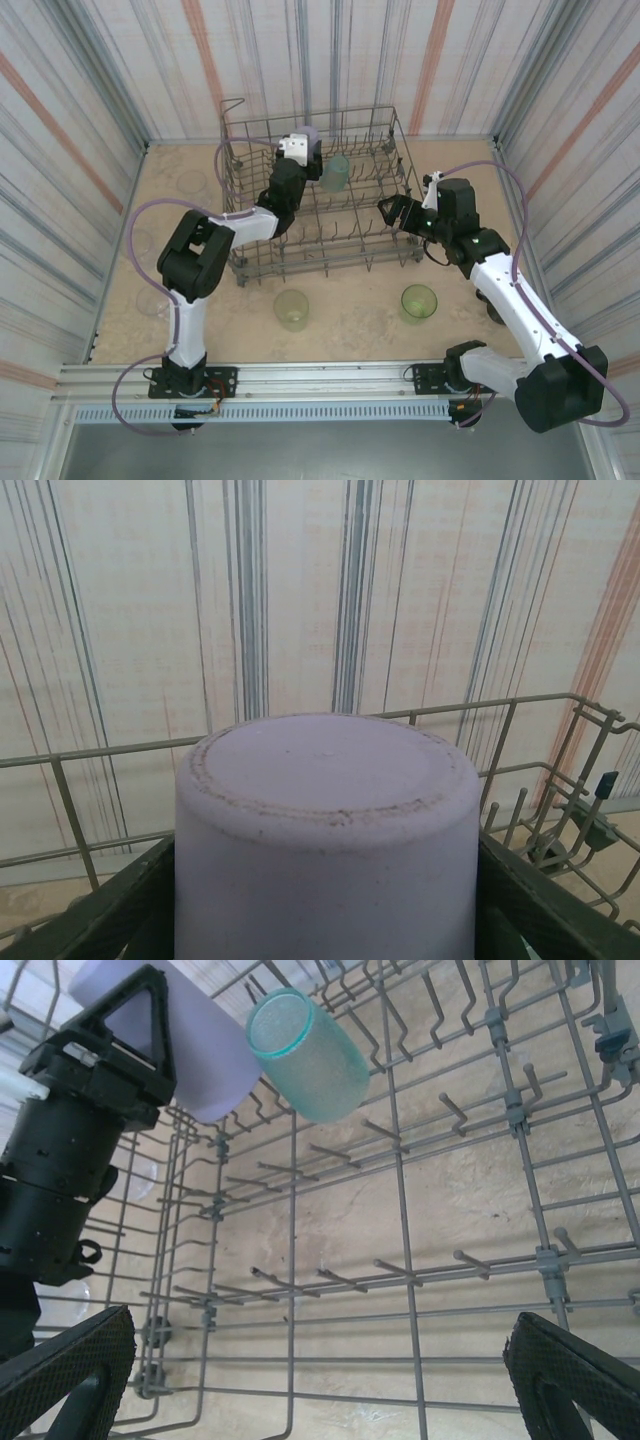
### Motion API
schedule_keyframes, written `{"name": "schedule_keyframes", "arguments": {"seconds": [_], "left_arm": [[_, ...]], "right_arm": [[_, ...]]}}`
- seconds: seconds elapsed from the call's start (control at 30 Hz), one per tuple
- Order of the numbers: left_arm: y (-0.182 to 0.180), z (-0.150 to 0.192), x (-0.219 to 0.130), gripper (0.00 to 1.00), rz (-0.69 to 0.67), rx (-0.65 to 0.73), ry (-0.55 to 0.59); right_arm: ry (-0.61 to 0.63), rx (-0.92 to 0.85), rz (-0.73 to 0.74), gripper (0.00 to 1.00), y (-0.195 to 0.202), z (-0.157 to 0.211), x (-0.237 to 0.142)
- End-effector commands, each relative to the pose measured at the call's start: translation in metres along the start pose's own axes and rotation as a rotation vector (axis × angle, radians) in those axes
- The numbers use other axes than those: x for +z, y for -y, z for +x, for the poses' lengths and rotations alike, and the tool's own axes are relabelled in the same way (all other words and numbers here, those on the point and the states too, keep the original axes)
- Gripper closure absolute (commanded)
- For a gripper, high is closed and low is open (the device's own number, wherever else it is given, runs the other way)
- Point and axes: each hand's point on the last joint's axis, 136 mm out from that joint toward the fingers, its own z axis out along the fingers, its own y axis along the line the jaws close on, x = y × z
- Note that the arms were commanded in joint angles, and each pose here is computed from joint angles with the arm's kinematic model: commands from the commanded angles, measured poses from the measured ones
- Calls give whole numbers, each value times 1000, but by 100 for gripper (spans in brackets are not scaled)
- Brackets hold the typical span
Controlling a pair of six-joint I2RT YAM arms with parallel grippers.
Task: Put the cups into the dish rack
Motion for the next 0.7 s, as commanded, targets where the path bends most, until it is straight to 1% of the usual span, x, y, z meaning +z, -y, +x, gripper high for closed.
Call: {"name": "schedule_keyframes", "arguments": {"seconds": [0.0, 0.03, 0.07, 0.13, 0.37, 0.67], "left_arm": [[-13, 18, 2, 100, -47, -12, 3], [-14, 18, 2, 100, -52, -11, 6], [-16, 35, 3, 100, -59, 3, -22], [-17, 42, 4, 100, -64, 10, -34], [-21, 65, 5, 100, -83, 39, -67], [-26, 89, 1, 100, -101, 26, -103]], "right_arm": [[-2, -26, -13, 1, -2, -2, 1], [-2, -26, -13, 1, -2, -2, 1], [-2, -25, -14, 1, -3, -2, 2], [-5, -24, -11, 1, -1, -2, 3], [-7, -19, -6, 1, 1, 0, 4], [-9, -13, -8, 1, 1, 0, 6]]}}
